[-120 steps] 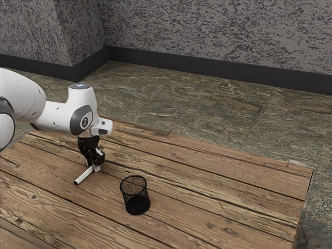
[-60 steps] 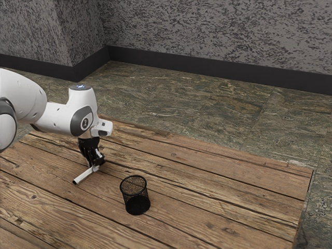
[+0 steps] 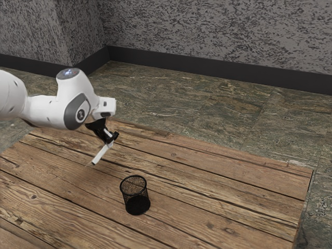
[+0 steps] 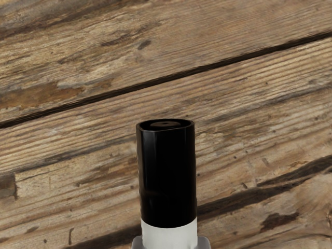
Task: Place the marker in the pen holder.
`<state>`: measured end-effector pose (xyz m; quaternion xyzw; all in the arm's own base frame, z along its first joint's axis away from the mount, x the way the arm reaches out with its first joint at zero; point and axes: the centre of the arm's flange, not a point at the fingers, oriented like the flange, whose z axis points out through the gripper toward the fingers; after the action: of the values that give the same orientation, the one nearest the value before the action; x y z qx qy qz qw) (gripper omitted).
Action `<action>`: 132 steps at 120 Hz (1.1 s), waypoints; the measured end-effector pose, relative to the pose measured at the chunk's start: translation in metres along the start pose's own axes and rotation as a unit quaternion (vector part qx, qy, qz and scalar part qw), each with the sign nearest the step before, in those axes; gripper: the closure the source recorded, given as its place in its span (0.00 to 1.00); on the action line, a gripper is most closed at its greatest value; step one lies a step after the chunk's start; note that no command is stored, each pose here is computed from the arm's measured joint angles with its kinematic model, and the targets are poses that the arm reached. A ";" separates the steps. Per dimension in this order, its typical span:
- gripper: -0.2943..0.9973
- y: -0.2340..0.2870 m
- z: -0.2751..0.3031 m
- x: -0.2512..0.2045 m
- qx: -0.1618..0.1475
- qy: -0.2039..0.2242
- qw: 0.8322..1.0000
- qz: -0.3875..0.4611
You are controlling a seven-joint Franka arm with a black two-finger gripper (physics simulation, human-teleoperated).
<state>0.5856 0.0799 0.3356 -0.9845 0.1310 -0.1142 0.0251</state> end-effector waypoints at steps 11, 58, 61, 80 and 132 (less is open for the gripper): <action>0.82 0.038 -0.047 0.002 0.009 0.081 0.996 0.020; 0.83 0.139 -0.143 -0.058 0.064 0.309 0.946 0.074; 0.83 0.146 -0.147 -0.062 0.065 0.317 0.943 0.077; 0.83 0.183 -0.139 -0.092 0.058 0.325 0.940 0.084; 0.83 0.226 -0.086 -0.114 0.030 0.283 0.955 0.082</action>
<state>0.4012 -0.1094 0.3768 -0.8967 0.2092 -0.3894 0.0253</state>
